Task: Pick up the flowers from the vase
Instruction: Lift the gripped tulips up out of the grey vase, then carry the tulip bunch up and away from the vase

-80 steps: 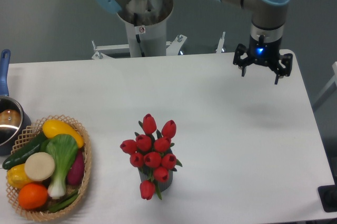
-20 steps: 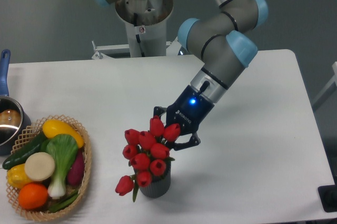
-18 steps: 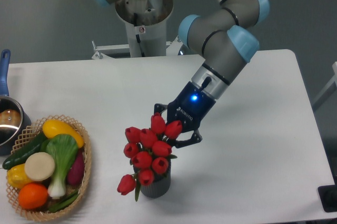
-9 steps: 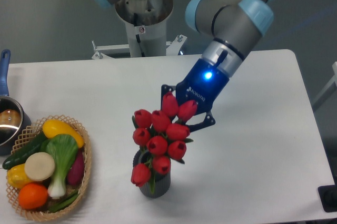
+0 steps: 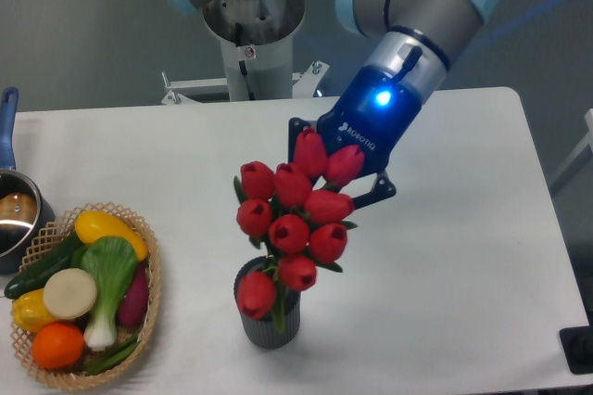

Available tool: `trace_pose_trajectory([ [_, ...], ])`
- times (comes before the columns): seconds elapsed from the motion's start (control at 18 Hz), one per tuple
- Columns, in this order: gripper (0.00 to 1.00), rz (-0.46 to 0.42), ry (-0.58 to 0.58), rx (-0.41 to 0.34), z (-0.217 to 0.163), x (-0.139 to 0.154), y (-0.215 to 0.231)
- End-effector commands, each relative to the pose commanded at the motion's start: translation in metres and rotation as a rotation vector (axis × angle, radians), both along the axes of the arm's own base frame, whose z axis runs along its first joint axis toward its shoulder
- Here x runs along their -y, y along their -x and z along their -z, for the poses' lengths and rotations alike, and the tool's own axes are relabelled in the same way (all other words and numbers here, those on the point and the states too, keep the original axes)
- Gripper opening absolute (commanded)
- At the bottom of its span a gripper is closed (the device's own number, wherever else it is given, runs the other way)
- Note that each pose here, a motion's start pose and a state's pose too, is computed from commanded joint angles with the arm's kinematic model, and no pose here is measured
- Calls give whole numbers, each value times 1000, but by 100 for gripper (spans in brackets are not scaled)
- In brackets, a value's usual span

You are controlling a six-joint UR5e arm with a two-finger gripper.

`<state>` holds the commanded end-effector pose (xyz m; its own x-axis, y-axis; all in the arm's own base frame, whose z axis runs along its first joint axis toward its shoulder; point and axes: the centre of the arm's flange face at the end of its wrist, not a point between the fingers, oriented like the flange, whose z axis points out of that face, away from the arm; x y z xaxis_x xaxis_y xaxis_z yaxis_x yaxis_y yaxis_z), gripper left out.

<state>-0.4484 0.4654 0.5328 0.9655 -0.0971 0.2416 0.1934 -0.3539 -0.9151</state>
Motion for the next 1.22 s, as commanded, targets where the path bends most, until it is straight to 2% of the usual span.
trace_pose_trajectory([
  [0.17,0,-40,0,-33,-2,20,19],
  [0.39,0,-58,34,-169,14,41,40],
  [0.61,0,-143,176,-281,29,59,59],
  [0.78,0,-154,278,-380,53,75,69],
  [1.22,0,-245,616,-456,105,104,84],
])
